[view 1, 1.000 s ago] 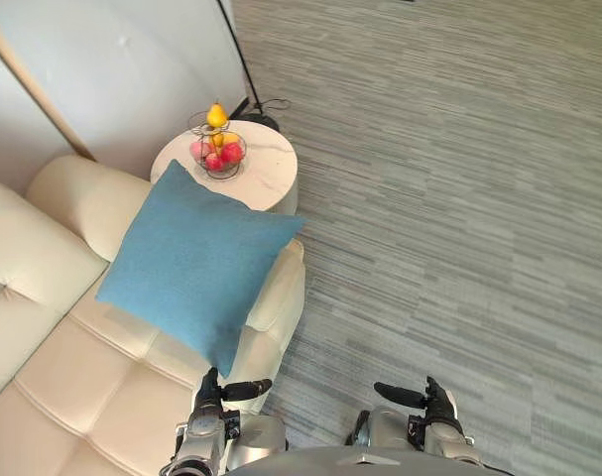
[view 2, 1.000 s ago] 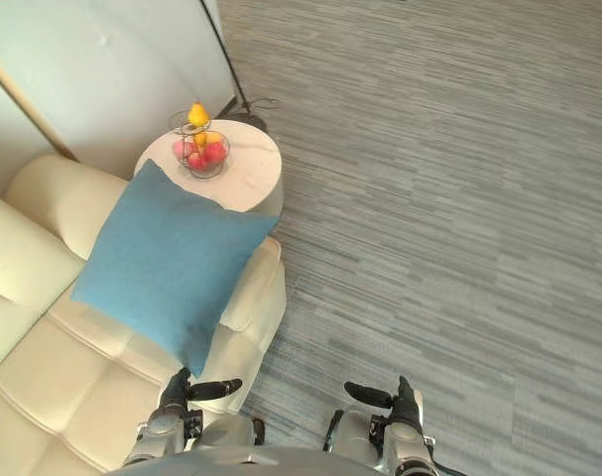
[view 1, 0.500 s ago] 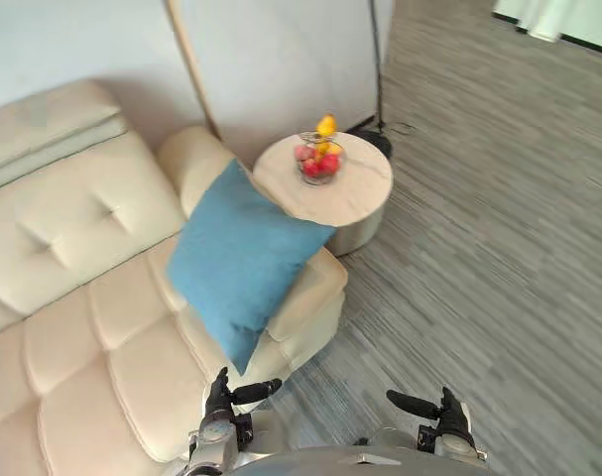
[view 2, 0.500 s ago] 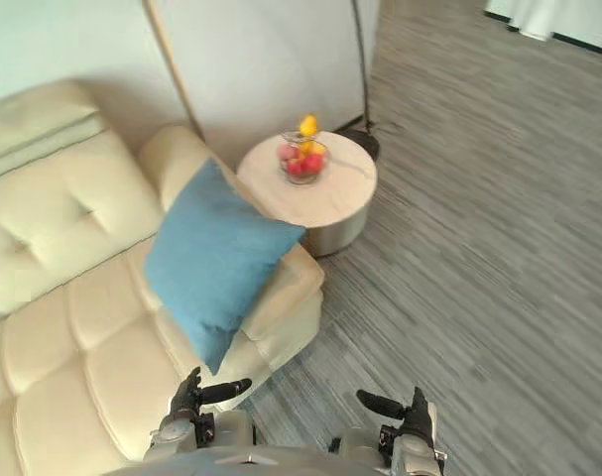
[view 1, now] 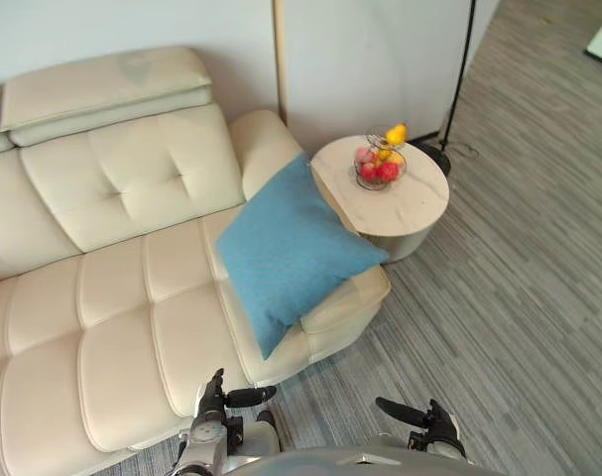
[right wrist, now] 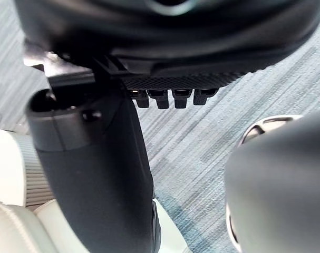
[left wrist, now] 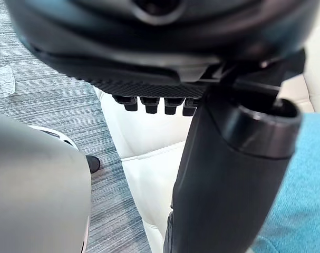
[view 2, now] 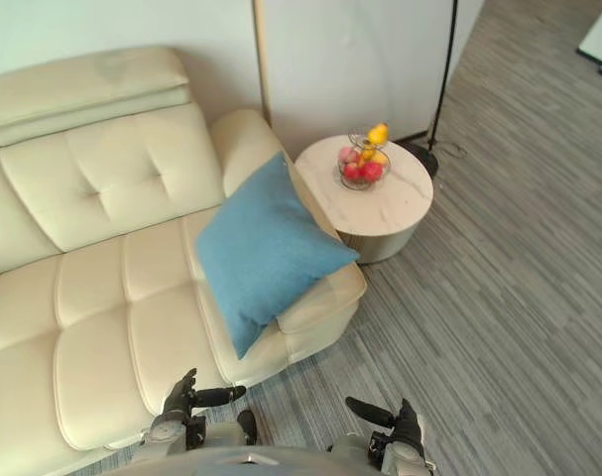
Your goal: Pick up cushions and gather them together orderly.
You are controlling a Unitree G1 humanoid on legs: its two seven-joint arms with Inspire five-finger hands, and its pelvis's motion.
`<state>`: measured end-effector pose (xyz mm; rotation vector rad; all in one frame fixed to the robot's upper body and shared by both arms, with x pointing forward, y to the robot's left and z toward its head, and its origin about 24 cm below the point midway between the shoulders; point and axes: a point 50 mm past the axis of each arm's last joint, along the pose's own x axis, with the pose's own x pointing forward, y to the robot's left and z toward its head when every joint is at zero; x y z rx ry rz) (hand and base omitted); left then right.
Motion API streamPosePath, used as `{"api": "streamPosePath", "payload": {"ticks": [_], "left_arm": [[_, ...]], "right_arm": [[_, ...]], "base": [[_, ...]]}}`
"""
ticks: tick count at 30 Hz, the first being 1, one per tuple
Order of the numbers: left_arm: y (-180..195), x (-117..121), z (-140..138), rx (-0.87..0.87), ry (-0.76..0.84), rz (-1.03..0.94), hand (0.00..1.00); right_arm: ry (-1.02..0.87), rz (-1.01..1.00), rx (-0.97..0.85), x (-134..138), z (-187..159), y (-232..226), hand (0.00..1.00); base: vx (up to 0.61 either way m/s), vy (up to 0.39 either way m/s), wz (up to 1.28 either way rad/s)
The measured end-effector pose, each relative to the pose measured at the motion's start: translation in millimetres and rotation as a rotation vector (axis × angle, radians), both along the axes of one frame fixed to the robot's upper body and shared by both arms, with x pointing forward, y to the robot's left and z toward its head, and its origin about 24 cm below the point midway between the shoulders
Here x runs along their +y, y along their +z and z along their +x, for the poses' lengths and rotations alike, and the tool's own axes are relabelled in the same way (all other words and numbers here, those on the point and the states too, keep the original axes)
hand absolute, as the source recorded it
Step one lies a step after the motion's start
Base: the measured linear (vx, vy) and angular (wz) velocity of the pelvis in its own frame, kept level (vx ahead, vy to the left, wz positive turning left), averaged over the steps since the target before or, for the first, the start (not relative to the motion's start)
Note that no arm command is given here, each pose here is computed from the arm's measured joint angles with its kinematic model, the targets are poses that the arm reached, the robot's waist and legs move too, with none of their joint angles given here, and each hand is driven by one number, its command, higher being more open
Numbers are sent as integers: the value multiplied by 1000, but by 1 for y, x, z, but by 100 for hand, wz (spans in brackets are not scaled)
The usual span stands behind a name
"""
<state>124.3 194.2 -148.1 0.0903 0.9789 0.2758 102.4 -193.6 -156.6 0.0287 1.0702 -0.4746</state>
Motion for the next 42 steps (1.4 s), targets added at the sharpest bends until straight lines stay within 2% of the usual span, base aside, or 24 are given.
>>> {"api": "streamPosePath", "payload": {"ticks": [10,12,17,21,26,31,42], "left_arm": [[2,11,0,1,8,28,100],[-1,3,-2,10,26,6,100],[-1,1,-3,3,50,-1,100],[0,6,-4,2,35,15,100],[3,4,-3,-18,2,22,100],[4,2,-7,-32,4,5,100],[6,-6,-7,-43,-26,-25,100]], "right_arm": [[12,17,-27,9,0,1,100],[-15,7,-27,3,-2,2,100],[-31,-20,-58,-2,1,7,100],[-30,-84,-174,-10,19,25,100],[-15,-217,-414,-30,50,72,100],[-23,-360,-593,-47,64,117,100],[63,-563,-732,-83,84,167,100]], "base": [[-54,-35,76],[66,-129,49],[117,-83,18],[173,0,11],[76,26,5],[-14,6,-1],[-95,2,2]]}}
